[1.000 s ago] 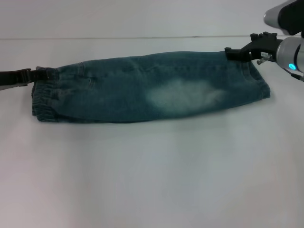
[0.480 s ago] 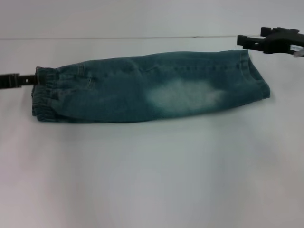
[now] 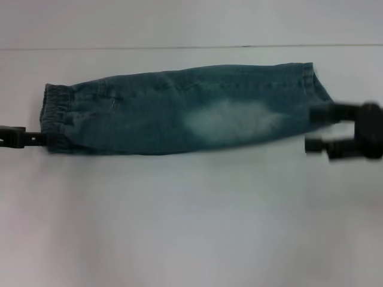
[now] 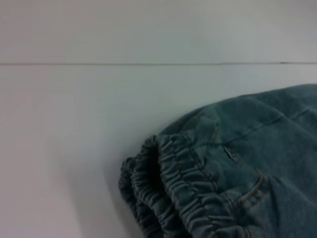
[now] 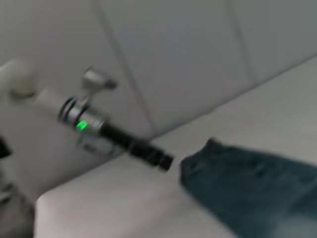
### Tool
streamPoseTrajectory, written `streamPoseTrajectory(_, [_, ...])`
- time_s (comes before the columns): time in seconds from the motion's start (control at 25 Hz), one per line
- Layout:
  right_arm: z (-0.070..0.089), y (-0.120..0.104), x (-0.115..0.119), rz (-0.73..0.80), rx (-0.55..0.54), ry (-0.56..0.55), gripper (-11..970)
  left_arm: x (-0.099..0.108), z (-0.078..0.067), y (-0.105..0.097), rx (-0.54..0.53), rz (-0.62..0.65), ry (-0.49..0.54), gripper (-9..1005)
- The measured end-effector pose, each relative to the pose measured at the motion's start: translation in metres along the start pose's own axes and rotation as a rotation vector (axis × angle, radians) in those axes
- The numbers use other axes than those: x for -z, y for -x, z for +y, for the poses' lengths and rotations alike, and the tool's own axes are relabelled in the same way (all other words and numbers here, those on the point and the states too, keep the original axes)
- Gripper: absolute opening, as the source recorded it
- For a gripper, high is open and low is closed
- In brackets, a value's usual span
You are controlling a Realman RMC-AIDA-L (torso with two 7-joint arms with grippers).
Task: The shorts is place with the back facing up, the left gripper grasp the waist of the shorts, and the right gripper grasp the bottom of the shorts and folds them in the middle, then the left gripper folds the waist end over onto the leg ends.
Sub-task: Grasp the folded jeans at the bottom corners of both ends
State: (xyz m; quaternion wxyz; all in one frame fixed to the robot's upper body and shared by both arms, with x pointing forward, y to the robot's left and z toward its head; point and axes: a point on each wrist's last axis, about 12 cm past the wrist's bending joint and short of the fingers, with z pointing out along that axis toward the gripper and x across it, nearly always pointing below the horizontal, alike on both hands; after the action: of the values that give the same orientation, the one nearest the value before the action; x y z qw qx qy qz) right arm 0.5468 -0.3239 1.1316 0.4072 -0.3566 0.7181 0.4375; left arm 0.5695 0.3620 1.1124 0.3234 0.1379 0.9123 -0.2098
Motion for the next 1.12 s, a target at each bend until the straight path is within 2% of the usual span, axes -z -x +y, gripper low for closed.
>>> streamPoseTrajectory(0.12, [0.008,-0.009,-0.002,0.062,0.011,0.064,949,-0.001,0.000,0.001,-0.014,0.001,0.007,936])
streamPoseTrajectory(0.24, [0.012,-0.017,-0.008,0.085,0.009,0.081,948,-0.009,-0.001,0.004,-0.043,0.007,0.033,936])
streamPoseTrajectory(0.6, [0.008,-0.021,-0.015,0.093,0.005,0.044,947,-0.035,-0.003,0.008,-0.094,0.068,0.105,937])
streamPoseTrajectory(1.12, [0.001,-0.024,-0.030,0.122,0.004,-0.010,946,-0.052,-0.014,0.016,-0.143,0.100,0.097,932])
